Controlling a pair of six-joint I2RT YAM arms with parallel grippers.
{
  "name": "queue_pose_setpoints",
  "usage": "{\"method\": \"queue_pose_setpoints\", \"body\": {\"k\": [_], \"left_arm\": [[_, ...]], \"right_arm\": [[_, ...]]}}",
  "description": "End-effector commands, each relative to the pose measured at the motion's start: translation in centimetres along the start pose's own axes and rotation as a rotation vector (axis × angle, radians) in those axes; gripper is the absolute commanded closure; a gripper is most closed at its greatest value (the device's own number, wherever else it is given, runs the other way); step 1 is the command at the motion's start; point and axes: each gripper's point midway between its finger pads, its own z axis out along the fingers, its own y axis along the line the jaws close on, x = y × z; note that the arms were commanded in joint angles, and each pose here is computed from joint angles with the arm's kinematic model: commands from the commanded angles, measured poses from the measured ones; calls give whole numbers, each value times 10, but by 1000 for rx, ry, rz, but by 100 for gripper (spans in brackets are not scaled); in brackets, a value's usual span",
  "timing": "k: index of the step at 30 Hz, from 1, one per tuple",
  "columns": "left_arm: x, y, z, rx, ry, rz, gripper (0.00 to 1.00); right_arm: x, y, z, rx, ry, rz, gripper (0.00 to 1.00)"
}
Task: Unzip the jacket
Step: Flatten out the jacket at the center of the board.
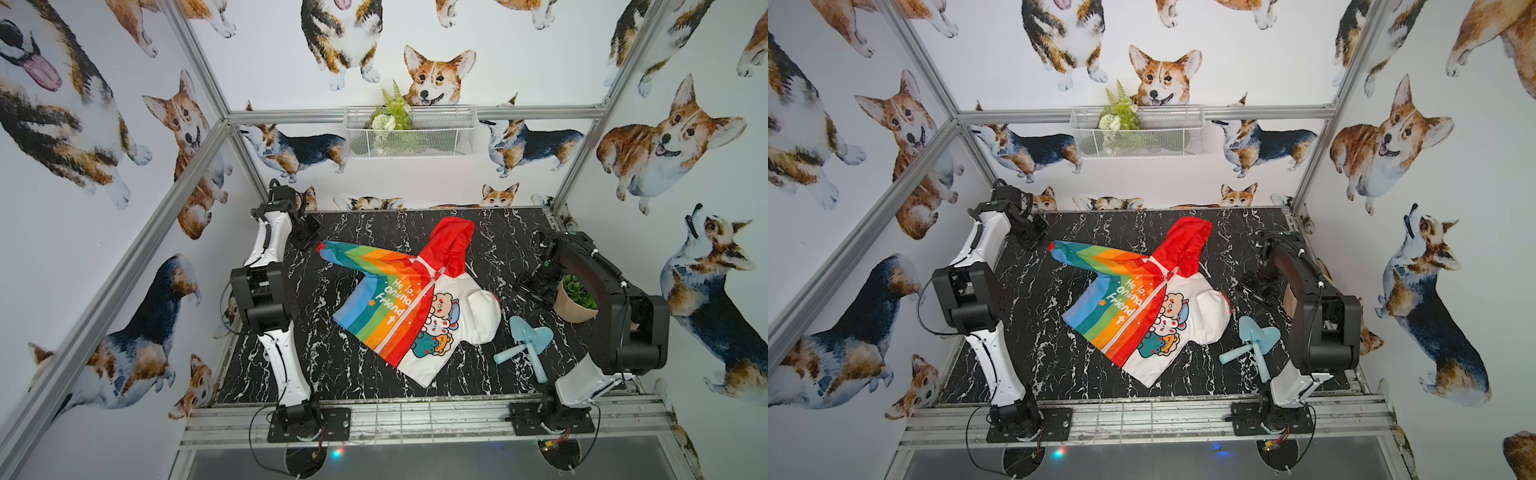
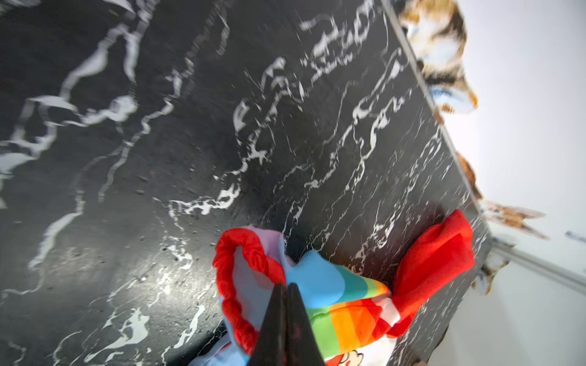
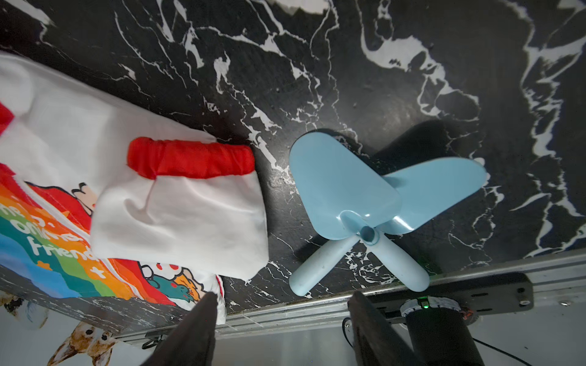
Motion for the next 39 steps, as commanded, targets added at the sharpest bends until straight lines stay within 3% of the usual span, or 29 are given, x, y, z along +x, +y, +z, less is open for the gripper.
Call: {"method": "queue_pose_setpoints", "body": {"k": [1,4,7,14,16,21,27,39], "left_arm": [[-12,14,-11,-19,-25,-77,100],[-15,29,-17,-62,-23,-88,100],[-15,36,-18,-61,-18,-97,100],[-13,37,-22,-64,-9,-87,100],[-12,39,-23,-68,-7,-88,100],[-11,43,-25,-69,3,-88,100],[-8,42,-26,-66,15,-89,100],[-3,43,-31,-73,32,-81,100]], "right_arm": [[-1,14,6,-60,37,-30,42],[-1,38,12,-154,71,-96,50],[2,52,24,-142,99,-157,51],[-13,69,41,-69,97,-196,42],[-21,67,42,-36,80,-215,41],[-26,87,48,-112,98,-375,41],[-41,93,45,-70,12,-521,41],[-57,109,62,-10,44,-601,41]]}}
